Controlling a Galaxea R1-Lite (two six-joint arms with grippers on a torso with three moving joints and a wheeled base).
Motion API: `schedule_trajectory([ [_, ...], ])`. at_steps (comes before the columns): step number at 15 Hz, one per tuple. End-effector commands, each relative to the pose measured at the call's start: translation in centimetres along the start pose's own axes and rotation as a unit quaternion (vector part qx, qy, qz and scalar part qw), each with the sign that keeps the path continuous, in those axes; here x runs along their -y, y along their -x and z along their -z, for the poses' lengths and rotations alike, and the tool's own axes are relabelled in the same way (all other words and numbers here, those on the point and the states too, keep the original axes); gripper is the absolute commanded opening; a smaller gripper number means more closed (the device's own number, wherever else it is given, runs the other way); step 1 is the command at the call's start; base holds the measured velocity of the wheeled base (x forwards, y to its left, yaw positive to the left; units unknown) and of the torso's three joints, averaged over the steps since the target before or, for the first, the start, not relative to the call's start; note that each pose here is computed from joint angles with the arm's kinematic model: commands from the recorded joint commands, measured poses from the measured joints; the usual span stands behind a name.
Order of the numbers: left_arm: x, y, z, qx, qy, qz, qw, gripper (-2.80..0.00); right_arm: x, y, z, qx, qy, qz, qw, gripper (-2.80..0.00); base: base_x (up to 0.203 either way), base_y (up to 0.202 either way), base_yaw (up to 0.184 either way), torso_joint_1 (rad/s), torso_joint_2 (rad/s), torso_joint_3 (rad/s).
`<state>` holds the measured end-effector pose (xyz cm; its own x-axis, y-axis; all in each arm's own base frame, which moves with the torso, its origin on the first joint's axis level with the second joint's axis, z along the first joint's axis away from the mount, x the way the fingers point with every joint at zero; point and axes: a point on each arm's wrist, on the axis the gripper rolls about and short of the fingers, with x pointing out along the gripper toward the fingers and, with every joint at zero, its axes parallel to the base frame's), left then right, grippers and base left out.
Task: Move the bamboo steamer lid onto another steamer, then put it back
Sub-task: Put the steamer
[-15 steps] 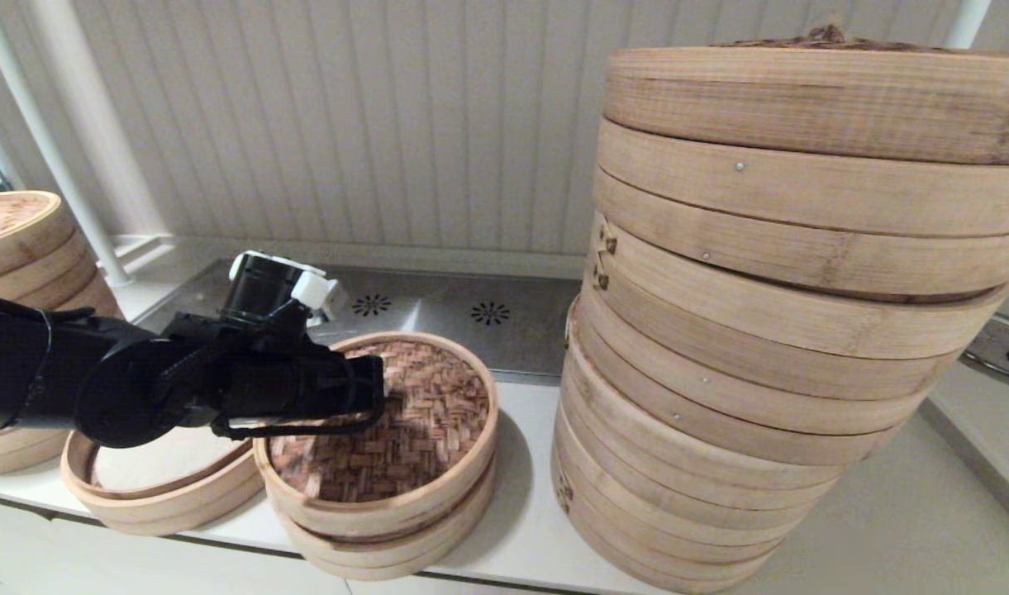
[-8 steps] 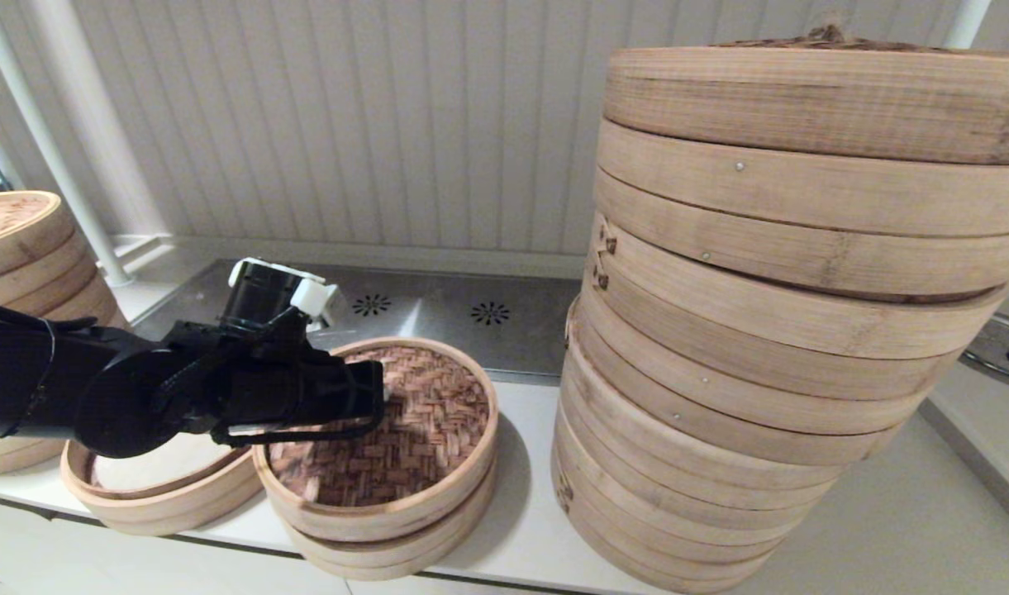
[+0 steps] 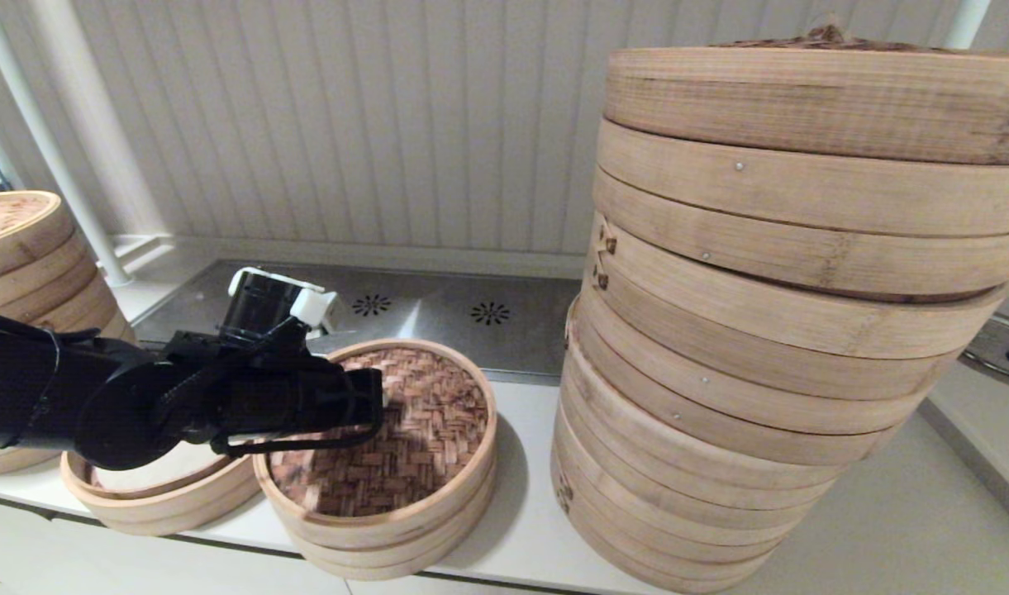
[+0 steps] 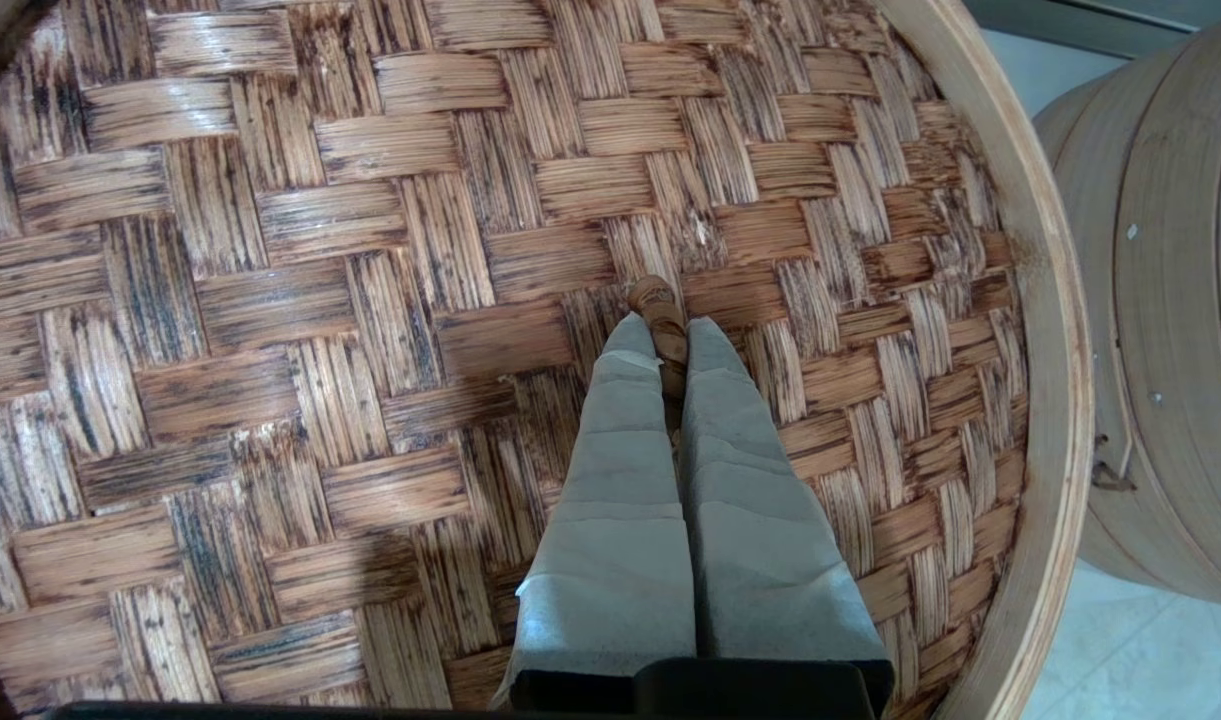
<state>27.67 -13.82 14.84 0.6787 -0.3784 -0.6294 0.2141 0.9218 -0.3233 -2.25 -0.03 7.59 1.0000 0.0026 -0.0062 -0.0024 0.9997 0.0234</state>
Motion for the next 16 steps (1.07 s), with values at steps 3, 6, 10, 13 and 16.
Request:
schedule_trajectory([
  [3, -0.1, -0.3, 0.1, -0.001, 0.002, 0.000, 1.0000, -2.80, 0.0, 0.0, 0.0, -0.001, -0.001, 0.000, 1.000, -2.80, 0.000, 0.000, 0.000, 0.000, 0.00, 0.000],
  [6, -0.1, -0.3, 0.2, 0.000, 0.000, -0.001, 1.0000, -2.80, 0.0, 0.0, 0.0, -0.001, -0.001, 0.000, 1.000, -2.80, 0.000, 0.000, 0.000, 0.000, 0.00, 0.000],
  [10, -0.1, -0.2, 0.3, 0.001, -0.001, -0.002, 1.0000, 0.00, 0.0, 0.0, 0.0, -0.001, -0.001, 0.000, 1.000, -2.80, 0.000, 0.000, 0.000, 0.000, 0.00, 0.000],
  [13, 0.0, 0.2, 0.0, 0.015, -0.002, 0.005, 0.9999, 0.00, 0.0, 0.0, 0.0, -0.001, -0.001, 0.000, 1.000, -2.80, 0.000, 0.000, 0.000, 0.000, 0.00, 0.000],
  [16, 0.3, 1.4, -0.5, 0.034, -0.003, 0.012, 0.9993, 0.00, 0.0, 0.0, 0.0, -0.001, 0.000, 0.000, 1.000, -2.80, 0.000, 0.000, 0.000, 0.000, 0.00, 0.000],
])
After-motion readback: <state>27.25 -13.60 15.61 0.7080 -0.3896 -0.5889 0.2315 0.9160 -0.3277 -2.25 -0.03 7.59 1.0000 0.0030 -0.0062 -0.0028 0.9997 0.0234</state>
